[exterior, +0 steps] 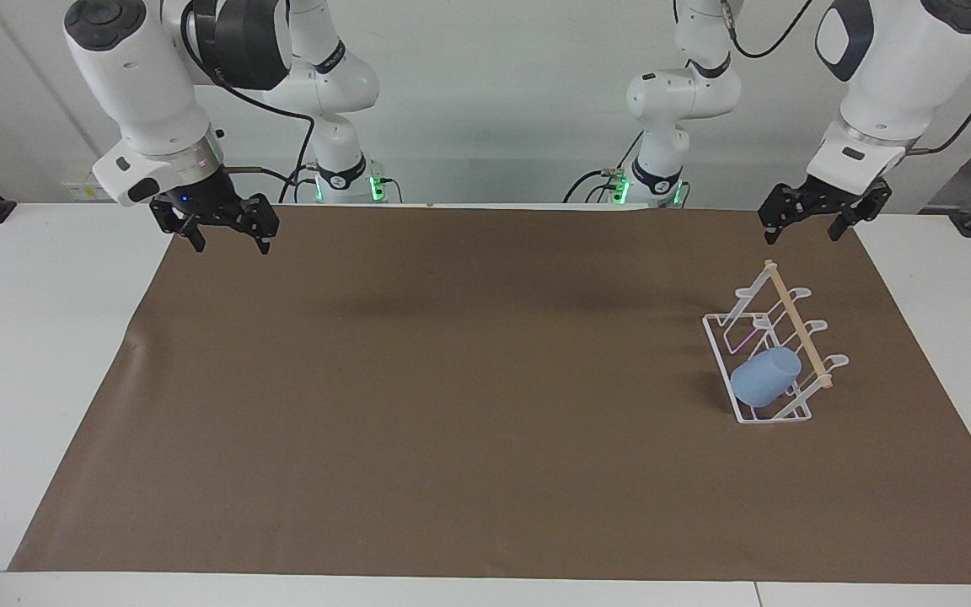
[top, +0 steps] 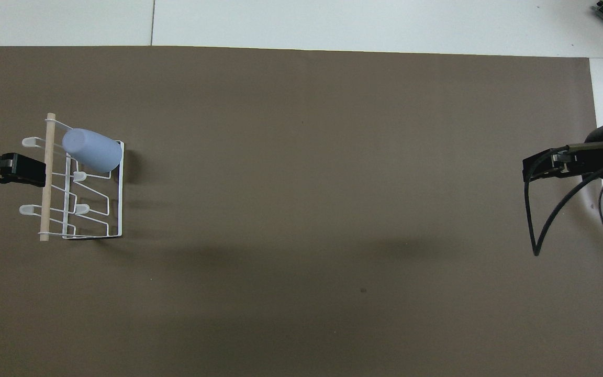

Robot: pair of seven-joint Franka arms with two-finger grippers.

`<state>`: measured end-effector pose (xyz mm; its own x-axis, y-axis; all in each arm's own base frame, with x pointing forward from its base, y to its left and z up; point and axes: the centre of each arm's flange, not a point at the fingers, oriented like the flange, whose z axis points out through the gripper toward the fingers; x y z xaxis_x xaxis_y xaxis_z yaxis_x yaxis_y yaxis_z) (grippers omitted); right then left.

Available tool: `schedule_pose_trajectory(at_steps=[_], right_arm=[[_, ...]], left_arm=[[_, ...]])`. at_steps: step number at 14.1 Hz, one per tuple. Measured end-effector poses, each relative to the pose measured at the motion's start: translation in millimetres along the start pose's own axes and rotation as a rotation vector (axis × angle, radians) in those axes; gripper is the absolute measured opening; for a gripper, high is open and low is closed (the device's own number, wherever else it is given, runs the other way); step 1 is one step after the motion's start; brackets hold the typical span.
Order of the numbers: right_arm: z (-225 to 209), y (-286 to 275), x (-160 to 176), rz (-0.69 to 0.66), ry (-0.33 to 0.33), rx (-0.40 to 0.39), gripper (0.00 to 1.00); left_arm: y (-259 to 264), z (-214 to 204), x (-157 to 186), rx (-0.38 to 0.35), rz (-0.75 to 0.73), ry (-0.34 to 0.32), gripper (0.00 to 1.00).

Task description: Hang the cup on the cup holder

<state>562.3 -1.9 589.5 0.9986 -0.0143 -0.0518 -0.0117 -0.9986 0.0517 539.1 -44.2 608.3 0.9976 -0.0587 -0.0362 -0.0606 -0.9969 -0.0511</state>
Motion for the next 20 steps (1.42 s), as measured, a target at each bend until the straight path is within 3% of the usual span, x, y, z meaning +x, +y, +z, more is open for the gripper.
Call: schedule_pose_trajectory(at_steps=[4, 8, 15, 20], right_arm=[[0, 0, 0, 0.0, 0.0, 0.0, 1.0], [0, 0, 0, 0.0, 0.0, 0.0, 1.0], [0, 0, 0, 0.0, 0.0, 0.0, 1.0], [0, 0, 0, 0.0, 0.0, 0.0, 1.0]], left_arm=[[-8, -1, 2, -0.094, -0.03, 0.001, 1.0], [-6, -11, 3, -0.086, -0.003, 0.021, 1.0], [7, -24, -2, -0.068, 0.038, -0.034, 1.0], [4, -28, 2, -0.069, 0.033, -0.012, 1.0]])
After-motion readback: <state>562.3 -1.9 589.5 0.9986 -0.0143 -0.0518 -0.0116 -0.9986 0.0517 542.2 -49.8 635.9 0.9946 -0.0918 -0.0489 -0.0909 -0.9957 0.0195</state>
